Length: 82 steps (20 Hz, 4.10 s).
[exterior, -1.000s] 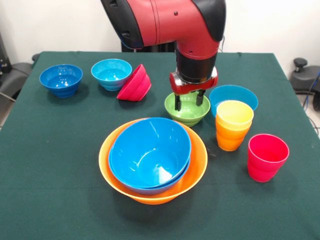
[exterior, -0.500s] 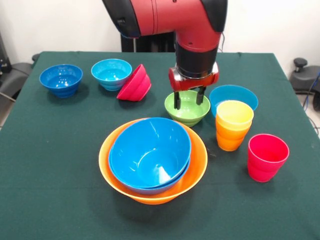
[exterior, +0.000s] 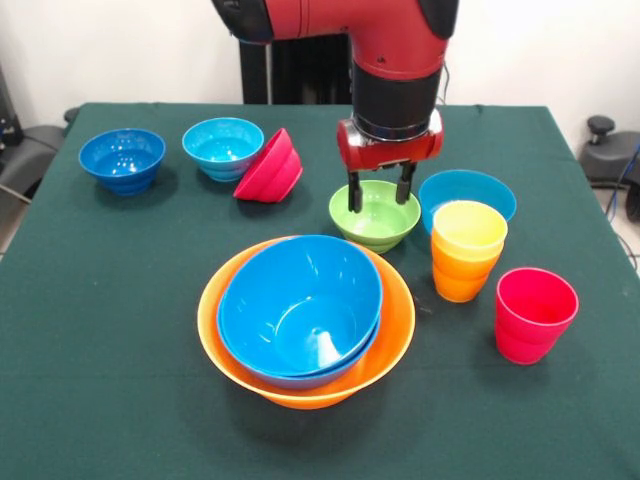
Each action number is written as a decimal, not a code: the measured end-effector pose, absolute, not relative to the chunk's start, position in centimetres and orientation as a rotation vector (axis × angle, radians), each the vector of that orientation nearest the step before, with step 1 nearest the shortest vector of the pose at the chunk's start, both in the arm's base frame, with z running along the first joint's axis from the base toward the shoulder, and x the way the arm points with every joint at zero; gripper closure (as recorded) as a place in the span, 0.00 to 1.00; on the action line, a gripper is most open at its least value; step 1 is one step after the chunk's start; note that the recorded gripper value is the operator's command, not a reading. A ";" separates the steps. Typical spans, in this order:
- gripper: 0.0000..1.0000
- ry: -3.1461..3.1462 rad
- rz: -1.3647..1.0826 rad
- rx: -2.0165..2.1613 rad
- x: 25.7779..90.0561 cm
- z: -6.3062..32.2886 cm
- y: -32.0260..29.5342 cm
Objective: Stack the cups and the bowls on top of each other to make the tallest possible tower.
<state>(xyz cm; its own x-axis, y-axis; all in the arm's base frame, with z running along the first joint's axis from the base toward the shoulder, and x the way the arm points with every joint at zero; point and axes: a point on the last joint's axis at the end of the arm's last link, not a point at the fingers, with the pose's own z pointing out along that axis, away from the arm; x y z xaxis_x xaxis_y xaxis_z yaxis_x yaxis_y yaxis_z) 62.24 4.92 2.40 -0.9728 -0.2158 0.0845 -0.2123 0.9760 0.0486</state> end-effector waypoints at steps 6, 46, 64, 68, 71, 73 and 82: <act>0.00 -3.032 -0.062 0.334 62.2 2.4 5.2; 0.00 -2.927 -0.114 0.422 59.0 -2.3 11.5; 1.00 -2.885 -0.092 0.414 56.8 -5.2 11.3; 1.00 -2.895 -0.098 0.410 57.2 -4.8 11.5; 1.00 -2.895 -0.099 0.400 57.2 -4.8 11.2; 1.00 -2.898 -0.101 0.384 57.3 -4.8 10.5; 1.00 -2.906 -0.103 0.350 57.7 -4.6 9.1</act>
<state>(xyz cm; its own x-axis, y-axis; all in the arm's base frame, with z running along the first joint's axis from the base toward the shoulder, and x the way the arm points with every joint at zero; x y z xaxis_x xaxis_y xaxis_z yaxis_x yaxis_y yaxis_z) 57.68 9.09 -4.65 -0.9492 -0.2417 0.2014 -0.2269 0.9694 0.0939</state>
